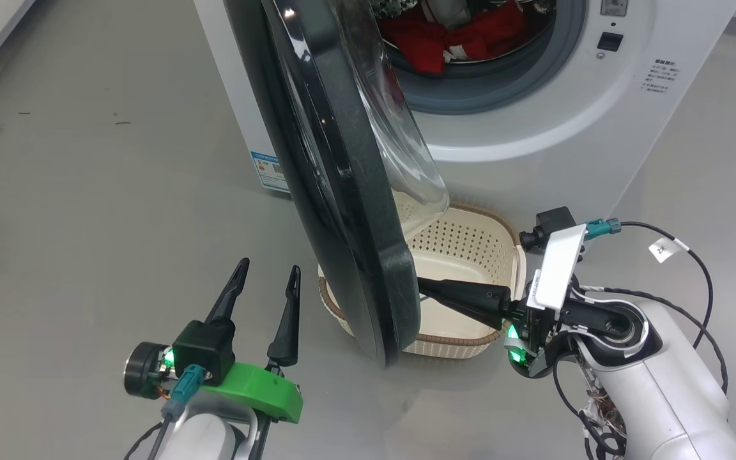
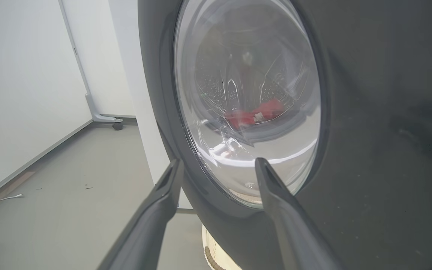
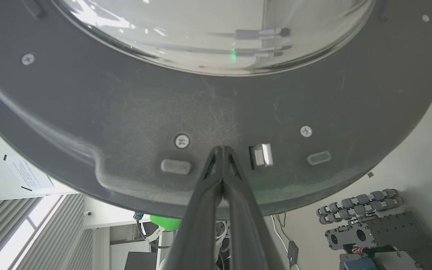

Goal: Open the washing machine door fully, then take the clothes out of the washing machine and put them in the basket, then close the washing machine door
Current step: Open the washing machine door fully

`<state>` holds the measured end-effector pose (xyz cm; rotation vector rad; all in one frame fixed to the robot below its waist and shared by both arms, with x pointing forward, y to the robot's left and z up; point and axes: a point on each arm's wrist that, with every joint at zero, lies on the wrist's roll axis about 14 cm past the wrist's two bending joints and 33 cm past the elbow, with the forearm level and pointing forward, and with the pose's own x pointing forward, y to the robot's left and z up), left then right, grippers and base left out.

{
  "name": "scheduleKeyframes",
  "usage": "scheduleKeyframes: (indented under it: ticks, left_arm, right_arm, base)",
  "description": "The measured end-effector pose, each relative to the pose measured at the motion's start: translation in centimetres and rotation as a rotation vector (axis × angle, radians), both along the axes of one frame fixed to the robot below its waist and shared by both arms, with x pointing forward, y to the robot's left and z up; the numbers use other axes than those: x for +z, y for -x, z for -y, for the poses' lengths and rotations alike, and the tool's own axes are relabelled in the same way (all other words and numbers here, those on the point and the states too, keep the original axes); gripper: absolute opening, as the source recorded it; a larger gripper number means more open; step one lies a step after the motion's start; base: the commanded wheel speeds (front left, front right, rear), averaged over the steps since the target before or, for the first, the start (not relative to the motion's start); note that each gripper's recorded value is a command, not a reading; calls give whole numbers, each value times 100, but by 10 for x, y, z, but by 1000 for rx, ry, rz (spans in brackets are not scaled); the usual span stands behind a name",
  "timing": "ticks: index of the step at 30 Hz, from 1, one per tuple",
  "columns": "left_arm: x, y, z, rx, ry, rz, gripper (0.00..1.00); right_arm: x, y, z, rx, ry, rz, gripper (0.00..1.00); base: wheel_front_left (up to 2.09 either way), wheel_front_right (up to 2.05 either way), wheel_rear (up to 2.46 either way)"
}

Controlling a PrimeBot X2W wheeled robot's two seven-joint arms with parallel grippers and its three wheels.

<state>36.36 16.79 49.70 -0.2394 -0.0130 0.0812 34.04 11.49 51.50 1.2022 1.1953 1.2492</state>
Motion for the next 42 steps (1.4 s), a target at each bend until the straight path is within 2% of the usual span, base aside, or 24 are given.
scheduleKeyframes:
  ticks: [19, 25, 30, 37, 38, 39, 40, 42]
  left_arm:
    - [-2, 6, -2, 10, 2, -7, 100]
    - [-3, 6, -5, 20, 2, -10, 100]
    - [-3, 4, -6, 20, 4, -9, 100]
    - [-2, 2, -7, 23, 6, -5, 100]
    - [-2, 2, -7, 24, 6, -4, 100]
    - [-2, 1, -7, 24, 6, -4, 100]
    - [-1, 1, -8, 26, 7, -3, 100]
    - [0, 1, -9, 29, 6, 1, 100]
  right_arm:
    - [-1, 11, -7, -1, -5, -7, 0]
    - [-3, 8, -5, -36, -16, -29, 0]
    - [3, -10, 7, -141, -57, -45, 0]
    - [28, -57, 45, -402, -149, -22, 0]
    - [29, -61, 51, -433, -150, -15, 26]
    - [29, -64, 57, -460, -142, -3, 58]
    - [27, -67, 63, -488, -131, 8, 96]
    - [22, -73, 77, -552, -100, 20, 100]
  base:
    - [0, 0, 0]
    - [0, 0, 0]
    - [0, 0, 0]
    - [0, 0, 0]
    - [0, 0, 0]
    - [0, 0, 0]
    - [0, 0, 0]
    - [0, 0, 0]
